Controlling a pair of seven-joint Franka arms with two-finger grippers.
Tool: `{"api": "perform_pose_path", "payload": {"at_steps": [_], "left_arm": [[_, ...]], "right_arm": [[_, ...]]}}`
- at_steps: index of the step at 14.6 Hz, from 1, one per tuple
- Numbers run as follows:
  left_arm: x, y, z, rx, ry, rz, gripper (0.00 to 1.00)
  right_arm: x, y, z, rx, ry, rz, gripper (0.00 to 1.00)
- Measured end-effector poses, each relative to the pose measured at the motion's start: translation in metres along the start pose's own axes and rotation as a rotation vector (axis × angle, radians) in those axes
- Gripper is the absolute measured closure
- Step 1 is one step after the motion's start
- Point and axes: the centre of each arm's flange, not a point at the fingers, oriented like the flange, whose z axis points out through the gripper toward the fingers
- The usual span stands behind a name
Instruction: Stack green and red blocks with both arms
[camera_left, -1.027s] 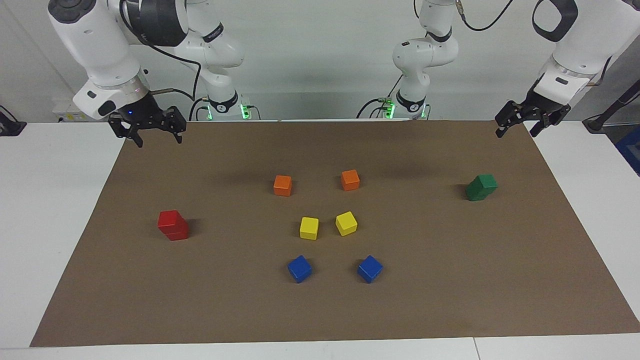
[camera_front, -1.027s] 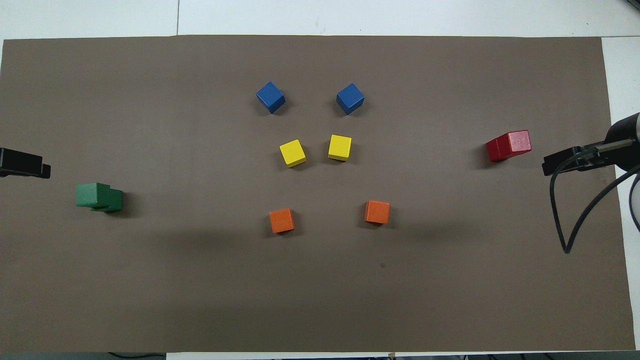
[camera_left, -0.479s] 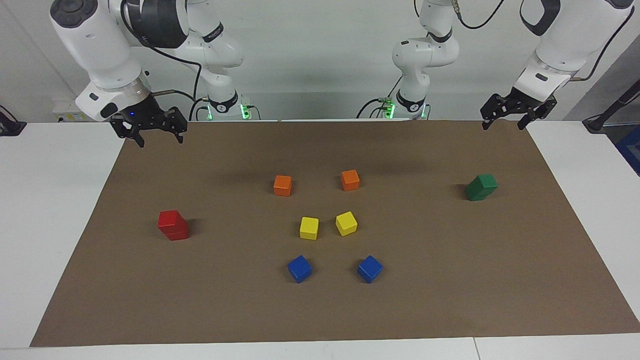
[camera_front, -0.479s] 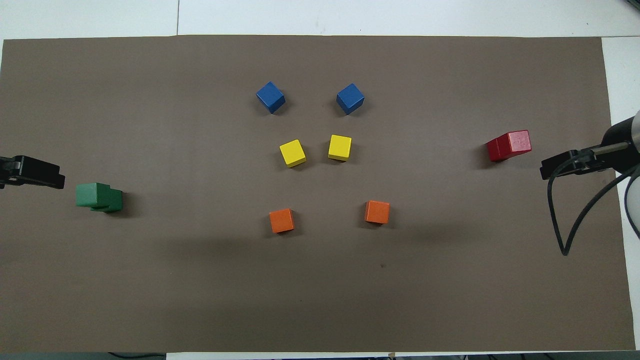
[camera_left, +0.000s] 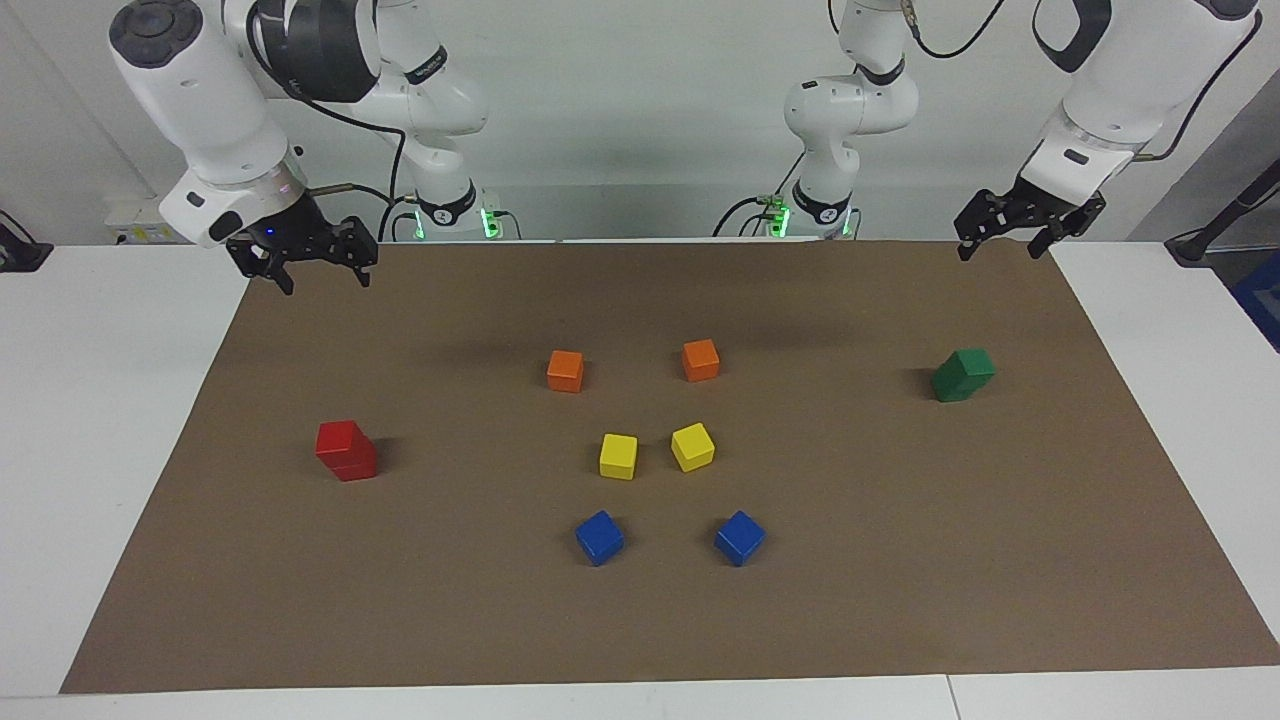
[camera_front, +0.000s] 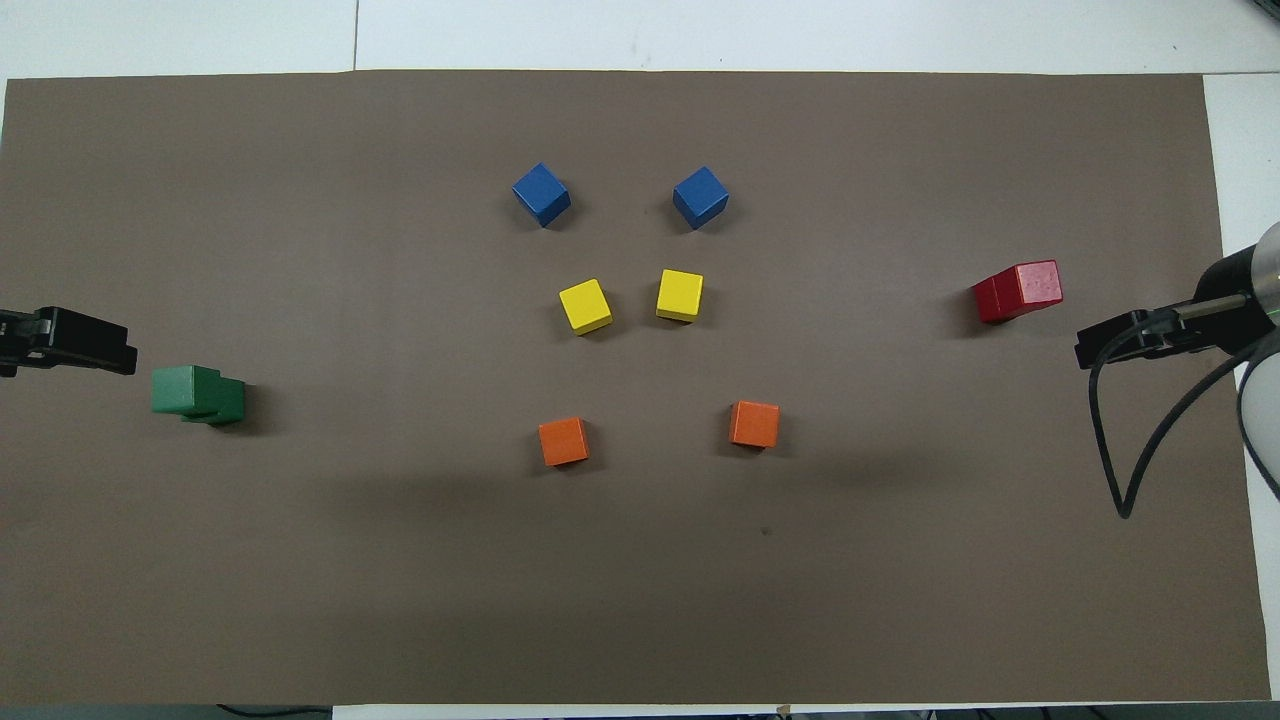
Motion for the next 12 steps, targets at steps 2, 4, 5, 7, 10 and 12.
{"api": "perform_pose_path", "payload": {"at_steps": [2,4,5,7,10,12], "left_arm": [[0.0000,-0.0004,0.0000,-0.018,0.001,-0.003,0.00],[0.0002,-0.0033,-0.0004,-0.041,0.007,-0.011,0.00],[0.0011,-0.0049,-0.0012,-0.044,0.017,-0.015,0.00],[0.0022,-0.0063,-0.0021,-0.044,0.028,-0.017,0.00],[0.0023,-0.0064,-0.0019,-0.044,0.028,-0.018,0.00],[0.0023,-0.0064,-0.0020,-0.044,0.028,-0.018,0.00]], "right_arm": [[0.0014,-0.0008,-0.0002,-0.002,0.011,-0.002,0.00],[0.0014,-0.0011,0.0001,-0.002,0.010,-0.002,0.00],[0.0014,-0.0011,0.0005,-0.001,0.009,-0.002,0.00],[0.0012,-0.0009,0.0016,-0.001,0.007,-0.002,0.00],[0.0004,0.0020,0.0040,0.000,0.002,0.004,0.00],[-0.0002,0.0042,0.0035,0.000,0.003,0.008,0.00]]}}
